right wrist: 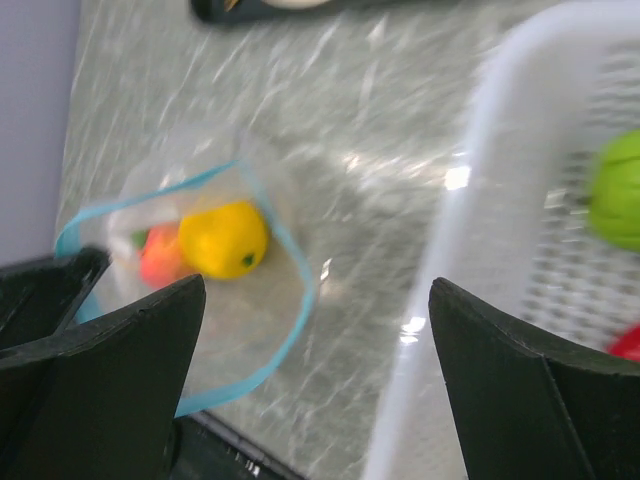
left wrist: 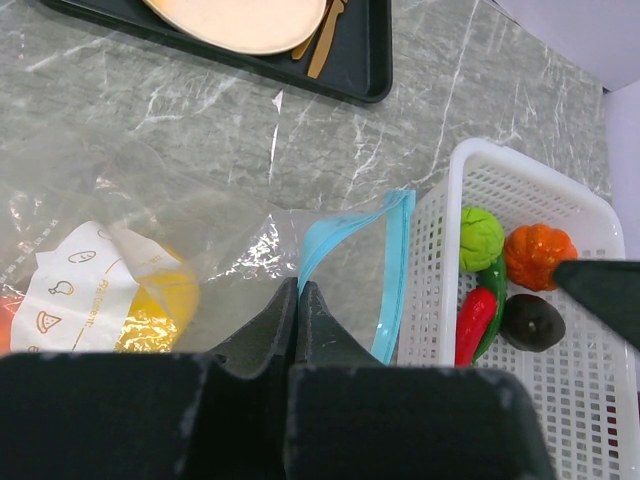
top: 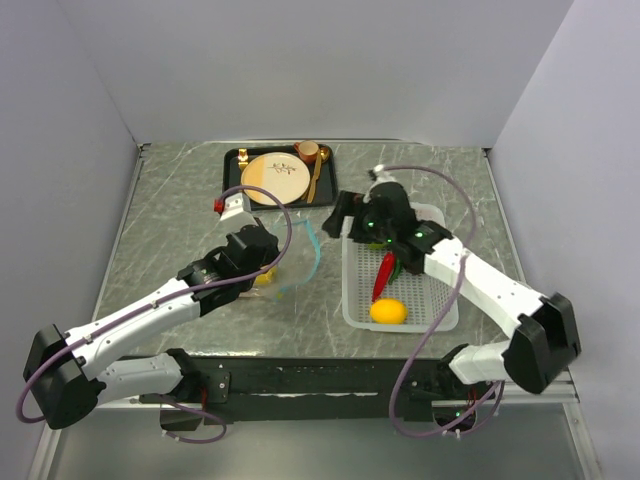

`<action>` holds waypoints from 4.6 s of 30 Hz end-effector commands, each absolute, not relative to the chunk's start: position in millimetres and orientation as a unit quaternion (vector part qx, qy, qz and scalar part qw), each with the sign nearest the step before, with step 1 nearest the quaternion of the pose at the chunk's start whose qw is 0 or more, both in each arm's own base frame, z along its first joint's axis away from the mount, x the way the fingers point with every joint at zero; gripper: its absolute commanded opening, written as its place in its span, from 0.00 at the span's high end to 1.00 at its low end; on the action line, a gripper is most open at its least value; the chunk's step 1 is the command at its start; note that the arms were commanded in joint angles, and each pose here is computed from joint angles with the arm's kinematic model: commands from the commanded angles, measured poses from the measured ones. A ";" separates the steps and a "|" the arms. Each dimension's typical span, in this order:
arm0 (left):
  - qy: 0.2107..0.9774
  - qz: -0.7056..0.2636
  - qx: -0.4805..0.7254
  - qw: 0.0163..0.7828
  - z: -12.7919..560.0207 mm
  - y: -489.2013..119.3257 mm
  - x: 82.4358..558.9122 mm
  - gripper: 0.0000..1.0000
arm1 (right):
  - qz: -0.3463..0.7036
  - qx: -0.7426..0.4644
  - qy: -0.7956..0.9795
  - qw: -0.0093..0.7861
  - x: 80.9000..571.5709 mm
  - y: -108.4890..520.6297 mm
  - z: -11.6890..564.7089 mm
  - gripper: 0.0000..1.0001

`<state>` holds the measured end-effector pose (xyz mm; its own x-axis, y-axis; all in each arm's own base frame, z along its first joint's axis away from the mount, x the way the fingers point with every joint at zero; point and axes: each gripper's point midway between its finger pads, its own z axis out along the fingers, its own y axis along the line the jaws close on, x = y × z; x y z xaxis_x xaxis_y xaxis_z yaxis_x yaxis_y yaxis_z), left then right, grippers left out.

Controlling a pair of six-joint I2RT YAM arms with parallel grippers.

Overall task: Place the food in the zip-top bag and seal the zipper
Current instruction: Place the fake fruit in the zipper food storage bag, then pick up the fake fruit from the bin, then place the fake fruit in the zipper food storage bag.

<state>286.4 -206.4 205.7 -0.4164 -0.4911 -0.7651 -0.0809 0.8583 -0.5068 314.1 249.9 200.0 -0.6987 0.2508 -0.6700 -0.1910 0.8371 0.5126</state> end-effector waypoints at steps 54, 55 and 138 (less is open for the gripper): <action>0.812 -0.207 -0.160 0.521 210.8 -212.0 291.6 0.99 | 0.027 0.268 0.908 0.321 311.9 41.0 77.4 0.25; 0.813 -0.207 -0.160 0.520 210.1 -212.6 291.6 0.99 | 0.028 0.268 0.908 0.321 312.2 41.2 77.2 0.25; 0.813 -0.247 -0.160 0.503 203.3 -225.9 286.9 0.99 | 0.437 -0.086 0.831 0.334 279.7 302.7 223.4 0.63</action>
